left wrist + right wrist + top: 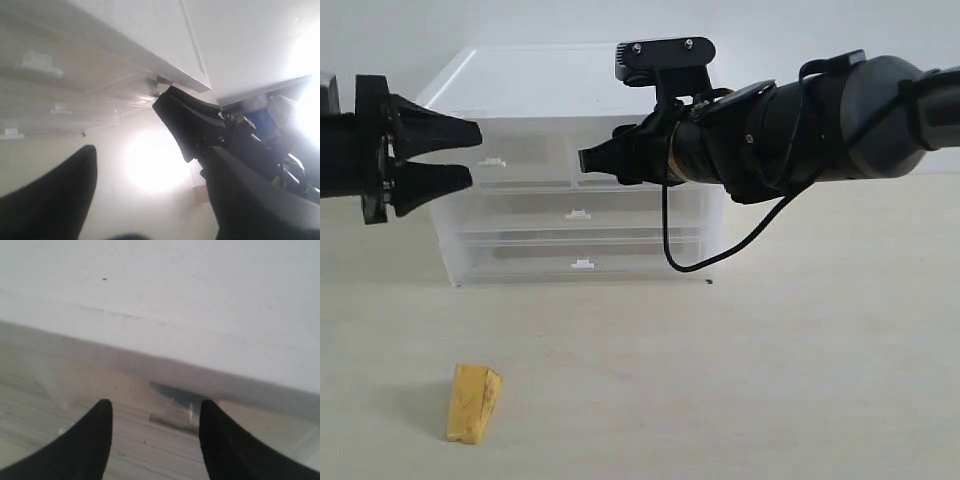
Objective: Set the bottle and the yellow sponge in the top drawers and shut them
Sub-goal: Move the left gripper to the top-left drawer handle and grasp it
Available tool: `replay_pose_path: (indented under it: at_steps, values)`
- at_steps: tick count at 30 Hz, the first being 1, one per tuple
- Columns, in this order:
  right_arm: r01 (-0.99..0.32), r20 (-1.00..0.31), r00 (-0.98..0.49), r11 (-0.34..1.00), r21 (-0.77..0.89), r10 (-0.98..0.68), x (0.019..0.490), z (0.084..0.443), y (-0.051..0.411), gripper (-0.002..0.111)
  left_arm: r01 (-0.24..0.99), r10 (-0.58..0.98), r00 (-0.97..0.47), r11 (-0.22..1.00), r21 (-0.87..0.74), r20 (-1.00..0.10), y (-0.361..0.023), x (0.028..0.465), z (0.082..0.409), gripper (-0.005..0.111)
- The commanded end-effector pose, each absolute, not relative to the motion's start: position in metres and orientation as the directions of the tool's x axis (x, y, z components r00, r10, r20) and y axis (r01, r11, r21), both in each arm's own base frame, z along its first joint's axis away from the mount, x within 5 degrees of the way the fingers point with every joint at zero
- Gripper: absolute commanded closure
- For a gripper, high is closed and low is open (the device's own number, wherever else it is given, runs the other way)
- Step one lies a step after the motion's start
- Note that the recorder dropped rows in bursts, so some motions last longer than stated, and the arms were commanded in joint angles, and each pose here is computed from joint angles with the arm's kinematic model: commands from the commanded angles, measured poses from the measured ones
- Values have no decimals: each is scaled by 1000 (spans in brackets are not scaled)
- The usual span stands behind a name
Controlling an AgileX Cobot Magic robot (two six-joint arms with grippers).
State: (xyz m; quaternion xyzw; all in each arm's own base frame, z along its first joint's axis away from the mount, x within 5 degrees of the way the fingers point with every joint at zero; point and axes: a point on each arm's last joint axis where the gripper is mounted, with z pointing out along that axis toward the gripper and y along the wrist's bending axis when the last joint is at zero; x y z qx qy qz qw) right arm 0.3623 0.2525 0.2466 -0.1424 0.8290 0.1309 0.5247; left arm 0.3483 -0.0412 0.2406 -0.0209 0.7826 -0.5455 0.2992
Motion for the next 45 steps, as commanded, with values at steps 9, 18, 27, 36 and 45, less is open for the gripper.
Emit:
replay_pose_path:
  at_steps: [9, 18, 27, 36, 45]
  values:
    - [-420, -913, -377, 908, 19, -155, 368, 247, 256, 60, 248, -399, -851, 271, -930, -343, -37, 399, 177, 50]
    - [-420, -913, -377, 908, 19, -155, 368, 247, 256, 60, 267, -413, -831, 293, -918, -373, -34, 411, 187, 50]
    - [-420, -913, -376, 907, 18, -156, 368, 247, 256, 60, 275, -425, -813, 323, -906, -398, -32, 417, 191, 74]
    - [-420, -913, -376, 907, 18, -156, 368, 247, 256, 60, 279, -429, -805, 336, -900, -410, -32, 420, 193, 97]
    - [-404, -916, -370, 915, 6, -157, 369, 247, 255, 60, 316, -404, -815, 290, -903, -415, -34, 416, 197, 103]
